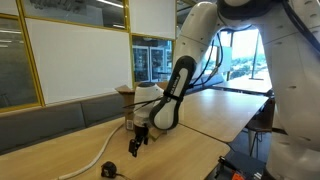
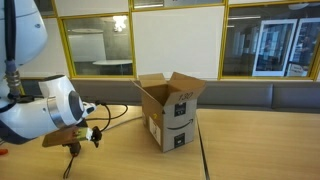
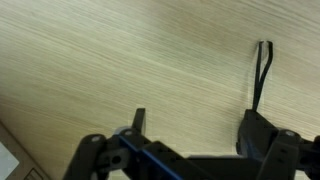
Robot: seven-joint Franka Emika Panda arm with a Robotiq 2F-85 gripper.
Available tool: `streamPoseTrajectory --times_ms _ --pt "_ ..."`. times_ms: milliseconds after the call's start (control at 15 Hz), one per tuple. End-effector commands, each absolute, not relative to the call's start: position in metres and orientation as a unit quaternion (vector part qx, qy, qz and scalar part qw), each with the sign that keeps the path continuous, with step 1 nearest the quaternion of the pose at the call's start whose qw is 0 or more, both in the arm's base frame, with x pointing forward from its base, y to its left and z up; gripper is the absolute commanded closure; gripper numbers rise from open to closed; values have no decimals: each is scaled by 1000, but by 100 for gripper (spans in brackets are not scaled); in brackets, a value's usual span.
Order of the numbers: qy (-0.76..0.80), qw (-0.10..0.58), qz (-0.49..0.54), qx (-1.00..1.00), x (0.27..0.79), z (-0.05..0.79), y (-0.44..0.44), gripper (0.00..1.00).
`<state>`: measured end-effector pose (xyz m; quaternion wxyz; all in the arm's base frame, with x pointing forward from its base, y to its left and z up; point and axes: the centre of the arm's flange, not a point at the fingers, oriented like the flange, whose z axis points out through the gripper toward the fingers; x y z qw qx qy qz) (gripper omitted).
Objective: Put the objects on the table into the box.
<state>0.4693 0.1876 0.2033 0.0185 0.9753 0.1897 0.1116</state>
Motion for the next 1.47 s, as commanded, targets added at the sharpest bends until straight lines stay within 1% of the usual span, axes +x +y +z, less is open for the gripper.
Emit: streamPoseTrajectory --times_ms 0,533,1133,1400 --pt "197 -12 130 972 479 190 215 0" --pt "237 -41 144 960 486 174 267 0" --pt "268 -45 135 953 522 136 304 0" --pt "276 -49 130 951 538 121 305 0"
